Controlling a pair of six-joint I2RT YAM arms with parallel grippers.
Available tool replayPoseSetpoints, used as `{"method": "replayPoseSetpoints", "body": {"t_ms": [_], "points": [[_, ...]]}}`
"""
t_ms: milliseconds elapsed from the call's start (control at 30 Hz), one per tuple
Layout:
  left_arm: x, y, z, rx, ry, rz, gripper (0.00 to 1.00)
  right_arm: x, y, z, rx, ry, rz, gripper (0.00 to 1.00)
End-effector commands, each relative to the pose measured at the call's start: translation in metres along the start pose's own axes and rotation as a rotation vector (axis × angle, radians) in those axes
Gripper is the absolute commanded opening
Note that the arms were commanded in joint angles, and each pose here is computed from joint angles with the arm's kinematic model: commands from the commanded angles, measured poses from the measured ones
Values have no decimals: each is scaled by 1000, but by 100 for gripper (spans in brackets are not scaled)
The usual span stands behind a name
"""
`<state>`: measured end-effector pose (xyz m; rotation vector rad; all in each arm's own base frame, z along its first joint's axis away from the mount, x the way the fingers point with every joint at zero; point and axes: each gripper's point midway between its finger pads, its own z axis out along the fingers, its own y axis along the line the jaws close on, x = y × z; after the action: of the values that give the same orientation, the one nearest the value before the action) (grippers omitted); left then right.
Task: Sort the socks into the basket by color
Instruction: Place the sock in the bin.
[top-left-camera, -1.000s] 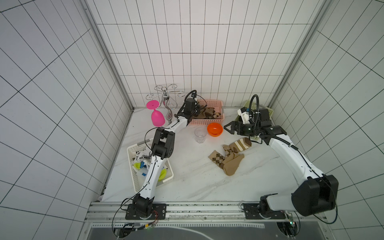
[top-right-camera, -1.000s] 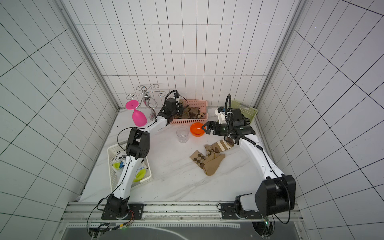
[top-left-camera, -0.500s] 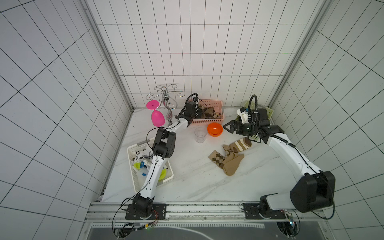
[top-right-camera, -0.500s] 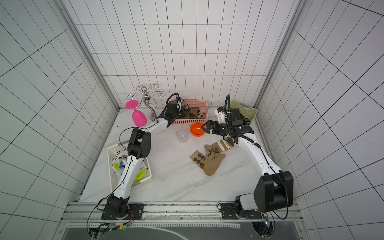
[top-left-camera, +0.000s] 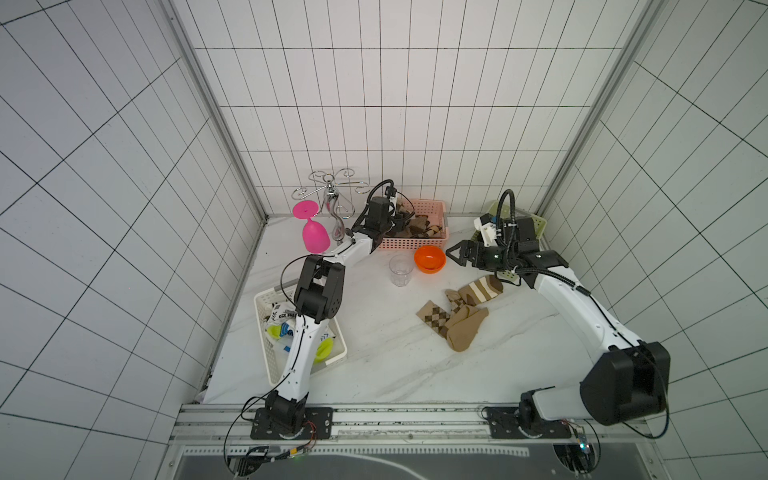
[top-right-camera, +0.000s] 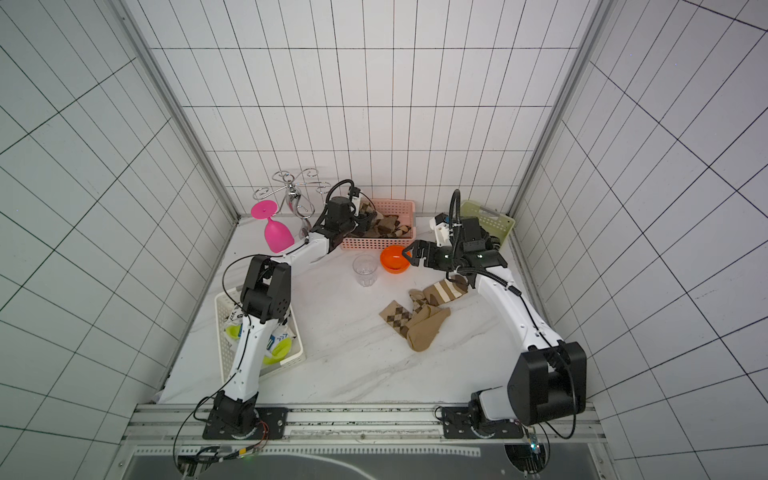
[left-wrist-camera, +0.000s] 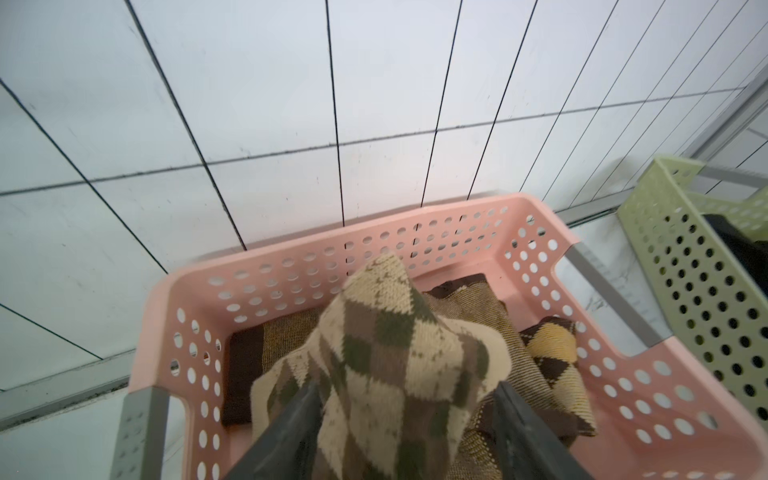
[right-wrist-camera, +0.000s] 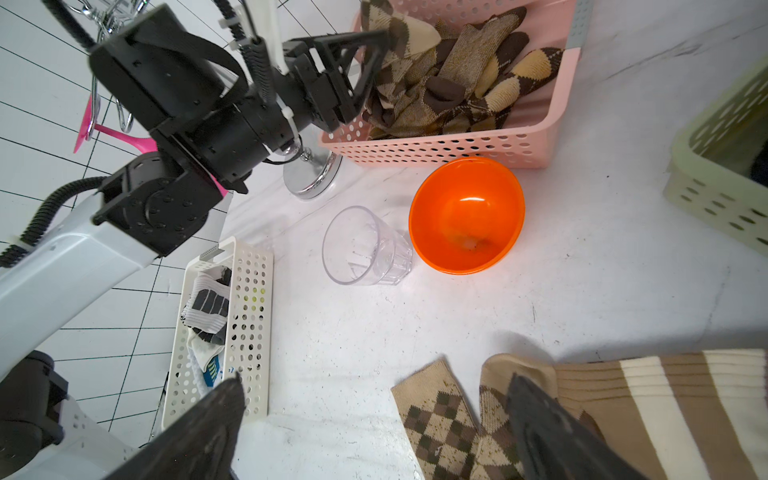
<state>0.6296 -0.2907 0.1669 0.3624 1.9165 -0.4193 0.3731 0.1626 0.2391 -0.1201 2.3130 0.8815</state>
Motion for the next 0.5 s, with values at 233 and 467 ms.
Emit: {"method": "replayPoseSetpoints", "body": {"t_ms": [233, 467], "points": [[-32, -22, -27, 64, -70, -5, 68, 19, -8, 3, -2, 24, 6, 100], [-48, -43, -55, 133, -76, -7, 68, 28, -28, 6, 92, 47, 10, 99]]}}
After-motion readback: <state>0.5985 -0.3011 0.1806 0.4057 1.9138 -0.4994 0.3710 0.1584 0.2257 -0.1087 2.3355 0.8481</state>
